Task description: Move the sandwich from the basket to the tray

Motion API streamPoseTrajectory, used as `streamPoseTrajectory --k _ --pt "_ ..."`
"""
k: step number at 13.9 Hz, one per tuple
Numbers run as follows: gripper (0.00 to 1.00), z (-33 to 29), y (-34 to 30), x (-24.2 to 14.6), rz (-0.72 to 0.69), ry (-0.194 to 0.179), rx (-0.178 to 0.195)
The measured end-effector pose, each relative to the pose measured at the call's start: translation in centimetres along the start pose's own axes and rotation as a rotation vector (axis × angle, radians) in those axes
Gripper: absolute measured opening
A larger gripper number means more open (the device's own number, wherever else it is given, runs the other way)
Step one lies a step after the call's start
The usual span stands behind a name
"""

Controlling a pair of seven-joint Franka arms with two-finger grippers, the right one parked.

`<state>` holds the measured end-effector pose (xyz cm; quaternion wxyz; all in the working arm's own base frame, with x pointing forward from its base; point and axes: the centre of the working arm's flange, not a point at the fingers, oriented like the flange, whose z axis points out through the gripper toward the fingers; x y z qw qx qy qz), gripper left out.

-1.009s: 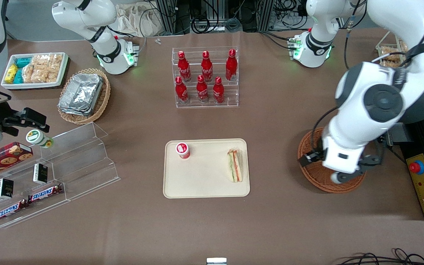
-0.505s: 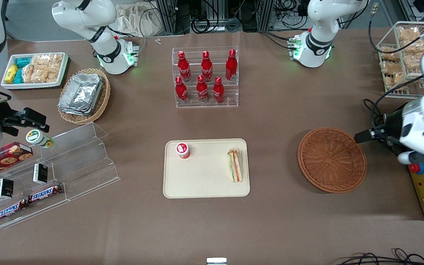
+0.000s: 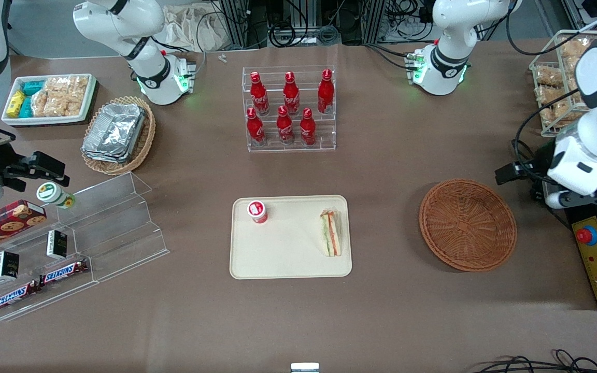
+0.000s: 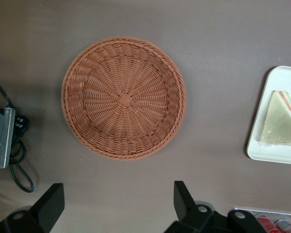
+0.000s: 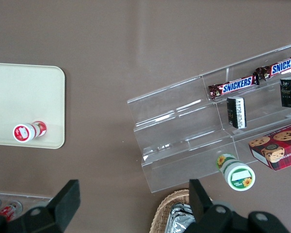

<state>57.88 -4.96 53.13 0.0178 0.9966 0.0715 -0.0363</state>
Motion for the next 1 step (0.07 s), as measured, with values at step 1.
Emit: streamPoseTrajectory --k 1 --pt "1.0 0.01 0.25 -0.03 0.007 0.002 0.007"
